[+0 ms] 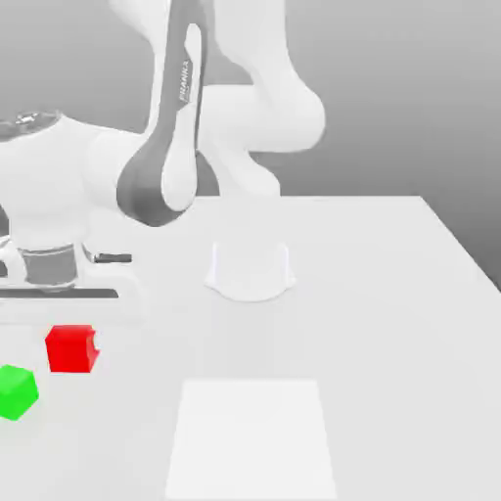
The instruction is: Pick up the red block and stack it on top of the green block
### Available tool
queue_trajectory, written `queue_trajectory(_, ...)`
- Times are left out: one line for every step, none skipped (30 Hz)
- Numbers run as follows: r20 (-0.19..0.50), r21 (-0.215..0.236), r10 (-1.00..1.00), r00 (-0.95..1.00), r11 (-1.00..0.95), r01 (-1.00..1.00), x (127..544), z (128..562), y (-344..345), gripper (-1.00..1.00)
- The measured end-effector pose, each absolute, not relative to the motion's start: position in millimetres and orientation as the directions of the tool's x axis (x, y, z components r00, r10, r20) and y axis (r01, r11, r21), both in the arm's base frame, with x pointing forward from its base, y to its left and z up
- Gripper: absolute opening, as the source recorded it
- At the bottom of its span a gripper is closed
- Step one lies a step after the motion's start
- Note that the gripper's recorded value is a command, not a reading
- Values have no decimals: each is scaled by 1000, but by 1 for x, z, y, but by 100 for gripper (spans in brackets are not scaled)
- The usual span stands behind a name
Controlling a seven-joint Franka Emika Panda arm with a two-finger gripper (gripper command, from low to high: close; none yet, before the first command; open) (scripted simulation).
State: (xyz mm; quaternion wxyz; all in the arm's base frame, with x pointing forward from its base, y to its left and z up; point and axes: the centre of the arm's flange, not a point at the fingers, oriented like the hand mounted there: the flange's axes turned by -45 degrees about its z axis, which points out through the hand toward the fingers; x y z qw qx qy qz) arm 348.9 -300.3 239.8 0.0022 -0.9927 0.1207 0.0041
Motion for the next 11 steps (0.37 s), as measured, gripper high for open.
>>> queue_trajectory(-5, -2, -310, 951, -951, -310, 343, 243, -323, -100)
queue_trajectory(-2, -2, -343, 939, -939, -343, 341, 239, -334, -100)
queue_trajectory(0, -1, -358, 934, -934, -358, 340, 231, -340, -100)
queue_trajectory(1, -1, -366, 931, -931, -366, 340, 221, -343, -100)
queue_trajectory(2, -1, -370, 929, -929, -370, 340, 209, -345, -100)
queue_trajectory(1, -1, -372, 928, -928, -372, 339, 196, -345, -100)
queue_trajectory(0, -1, -374, 927, -927, -374, 338, 186, -345, 100)
queue_trajectory(0, -1, -374, 927, -927, -374, 338, 186, -345, 100)
queue_trajectory(0, -1, -374, 927, -927, -374, 338, 186, -345, 100)
queue_trajectory(0, -1, -374, 927, -927, -374, 338, 186, -345, 100)
queue_trajectory(0, -1, -374, 927, -927, -374, 338, 186, -345, 100)
